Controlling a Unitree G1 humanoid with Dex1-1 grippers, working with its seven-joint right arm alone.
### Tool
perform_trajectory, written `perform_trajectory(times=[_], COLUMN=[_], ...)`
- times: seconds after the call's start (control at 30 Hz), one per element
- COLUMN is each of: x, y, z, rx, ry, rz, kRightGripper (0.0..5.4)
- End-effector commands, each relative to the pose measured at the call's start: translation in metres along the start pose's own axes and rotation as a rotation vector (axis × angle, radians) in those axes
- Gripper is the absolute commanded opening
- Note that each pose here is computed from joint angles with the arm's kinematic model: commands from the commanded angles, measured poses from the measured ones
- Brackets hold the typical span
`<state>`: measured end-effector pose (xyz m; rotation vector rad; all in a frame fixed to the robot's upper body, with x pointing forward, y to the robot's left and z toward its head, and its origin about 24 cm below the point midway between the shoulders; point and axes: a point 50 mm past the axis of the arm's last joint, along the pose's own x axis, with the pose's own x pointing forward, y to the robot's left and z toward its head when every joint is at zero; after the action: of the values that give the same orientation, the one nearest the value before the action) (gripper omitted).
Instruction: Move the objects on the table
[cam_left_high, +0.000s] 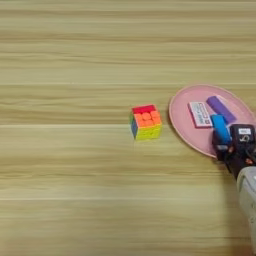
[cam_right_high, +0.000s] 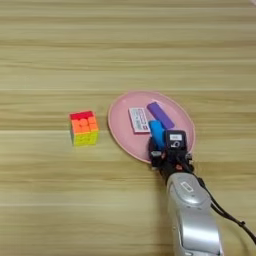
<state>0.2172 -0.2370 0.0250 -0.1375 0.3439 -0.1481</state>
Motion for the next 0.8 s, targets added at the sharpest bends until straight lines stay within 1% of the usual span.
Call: perform_trajectory(times=[0.03,0.1,0.13,0.37,0.53,0.8], x=[0.002,0.001,0.001,0.001,0.001,0.000], y=[-0.005,-0.005,-0.005,-0.004,-0.001,0.002], z=[0.010,0.010,0.010,0.014,0.019,0.023], rx=[-0.024,-0.023,-0.022,-0.017,0.005,0.018], ry=[-0.040,-0.042,-0.043,-0.058,-0.092,-0.116], rz=[-0.012,-0.012,-0.011,-0.006,0.004,0.017], kRightGripper=[1.80,1.49,1.42,1.42,1.42,1.42])
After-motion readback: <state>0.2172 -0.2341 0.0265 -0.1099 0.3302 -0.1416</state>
